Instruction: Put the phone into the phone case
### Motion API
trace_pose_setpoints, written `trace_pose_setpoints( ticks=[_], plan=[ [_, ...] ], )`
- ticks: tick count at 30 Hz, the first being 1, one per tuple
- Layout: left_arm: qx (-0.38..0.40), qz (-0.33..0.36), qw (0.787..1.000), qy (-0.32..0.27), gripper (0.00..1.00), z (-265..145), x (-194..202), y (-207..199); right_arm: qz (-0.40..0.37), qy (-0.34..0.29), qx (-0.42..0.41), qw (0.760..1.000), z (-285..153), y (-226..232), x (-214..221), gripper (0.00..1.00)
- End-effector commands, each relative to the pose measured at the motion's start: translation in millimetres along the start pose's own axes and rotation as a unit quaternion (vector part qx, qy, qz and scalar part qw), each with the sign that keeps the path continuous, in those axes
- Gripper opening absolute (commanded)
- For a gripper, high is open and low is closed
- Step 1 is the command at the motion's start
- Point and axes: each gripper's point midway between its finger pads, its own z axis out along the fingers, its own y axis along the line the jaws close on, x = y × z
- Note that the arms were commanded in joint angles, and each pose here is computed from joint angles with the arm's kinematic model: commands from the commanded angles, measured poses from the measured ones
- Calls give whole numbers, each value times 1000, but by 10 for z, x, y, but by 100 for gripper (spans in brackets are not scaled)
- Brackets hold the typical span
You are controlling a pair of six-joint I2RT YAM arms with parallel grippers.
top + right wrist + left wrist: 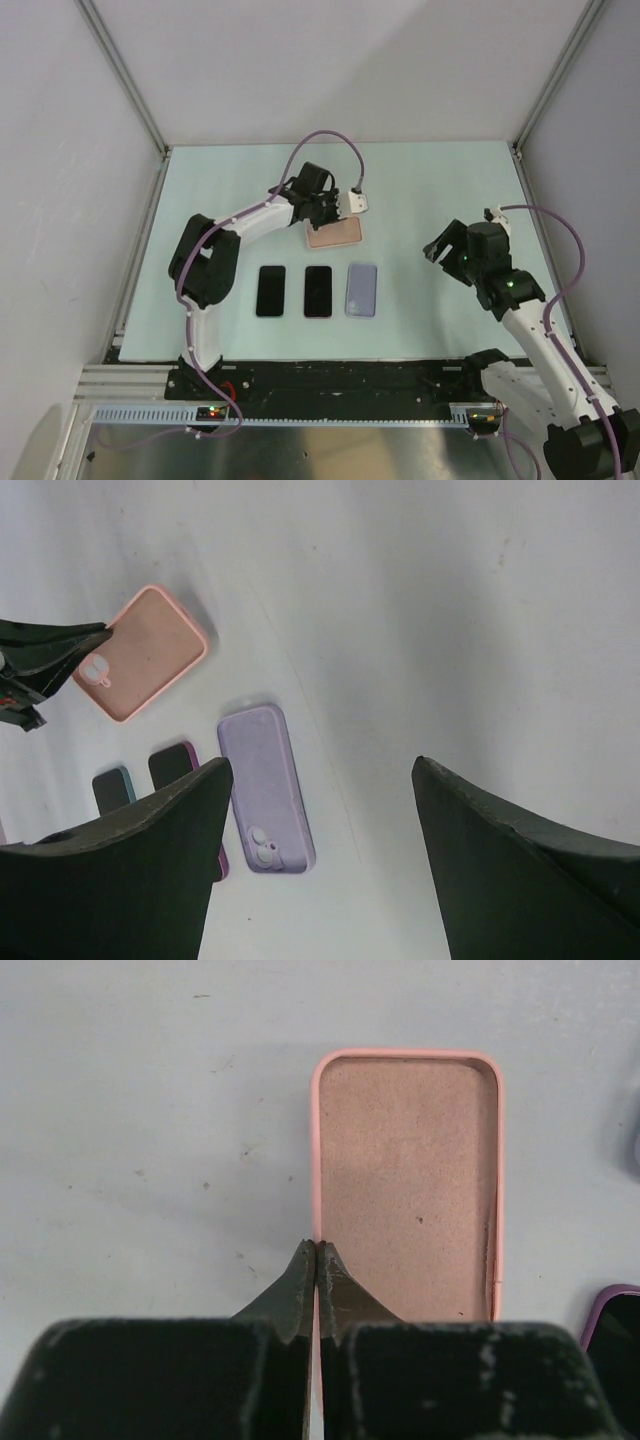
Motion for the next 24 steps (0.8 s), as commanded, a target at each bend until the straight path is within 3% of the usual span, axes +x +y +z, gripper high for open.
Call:
trace_pose_setpoints(
  ticks=[1,4,7,11,12,15,17,21,22,24],
  plan=[
    [18,44,999,-16,0,58,-13,-65,1,-29,-21,999,19,227,-157,79],
    [22,47,999,-11,7,67,29,-104,-8,-18,-21,1000,73,270,-82,80],
    [20,51,998,-7,27,56,50,-111,-17,-8,-17,1000,124,287,-5,80],
    [11,54,998,-5,43,26,39,-86,-28,3,-14,999,170,316,83,81],
    [0,51,999,-9,49,9,4,-38,-32,6,-16,999,174,331,104,81],
    [-43,-14,999,-28,87,-132,-168,187,-49,18,-28,998,199,407,197,82],
    [-86,-101,990,-49,96,-318,-333,453,-61,28,-35,997,226,466,282,82],
    [-168,-299,934,-96,99,-798,-556,843,-81,53,-49,994,309,620,509,81],
    [-197,-341,914,-96,99,-920,-533,896,-85,60,-53,993,331,654,567,81],
    [-239,-455,852,-96,100,-1083,-402,846,-93,72,-57,991,359,704,681,81]
  ],
)
